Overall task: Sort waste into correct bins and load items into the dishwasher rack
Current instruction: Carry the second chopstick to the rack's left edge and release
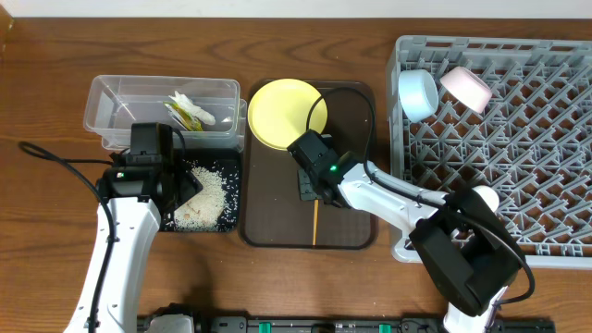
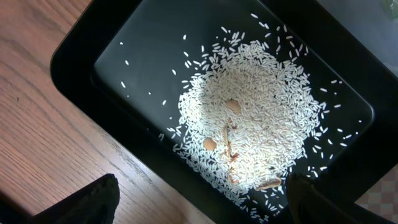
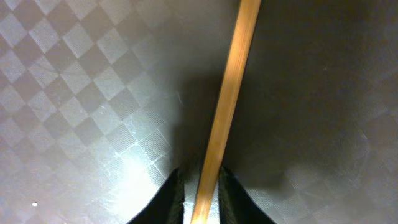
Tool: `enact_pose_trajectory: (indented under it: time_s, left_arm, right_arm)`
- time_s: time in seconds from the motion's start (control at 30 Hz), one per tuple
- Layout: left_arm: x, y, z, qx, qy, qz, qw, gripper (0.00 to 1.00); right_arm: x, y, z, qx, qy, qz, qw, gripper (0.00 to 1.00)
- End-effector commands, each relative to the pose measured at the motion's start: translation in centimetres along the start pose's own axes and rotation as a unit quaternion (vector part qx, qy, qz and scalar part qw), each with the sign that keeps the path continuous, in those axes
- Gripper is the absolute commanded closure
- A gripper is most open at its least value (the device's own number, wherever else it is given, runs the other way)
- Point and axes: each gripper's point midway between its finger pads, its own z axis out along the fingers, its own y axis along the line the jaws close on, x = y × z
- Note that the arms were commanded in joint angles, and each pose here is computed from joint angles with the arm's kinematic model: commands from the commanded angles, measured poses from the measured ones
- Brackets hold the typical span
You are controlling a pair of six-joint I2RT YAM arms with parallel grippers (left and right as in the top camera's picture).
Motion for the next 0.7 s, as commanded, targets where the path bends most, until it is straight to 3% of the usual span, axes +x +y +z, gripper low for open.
enact_pose_trajectory:
  time_s: [0.0, 0.13, 0.4, 0.67]
  left_arm:
    - [-0.4, 0.1, -0.3, -0.001, -0.007, -0.006, 1.000, 0.12]
    - [-0.4, 0.1, -0.3, -0.001, -0.007, -0.006, 1.000, 0.12]
    - [-0.4, 0.1, -0.3, -0.001, -0.007, -0.006, 1.000, 0.12]
    - [-0.4, 0.1, -0.3, -0.001, -0.008, -0.006, 1.000, 0.12]
  right_arm:
    - [0.2, -1.6, 0.3, 0.033, 0.003, 0.017, 0.999, 0.90]
    - [-1.8, -4.1, -2.1, 0.058, -0.026, 0.041, 0.997, 0.99]
    - [-6.2, -8.3, -9.4, 0.039, -0.092, 0.062, 0.993, 0.99]
    - [-5.5, -14.8, -14.8, 0.068, -0.090, 0.079, 0.990, 0.99]
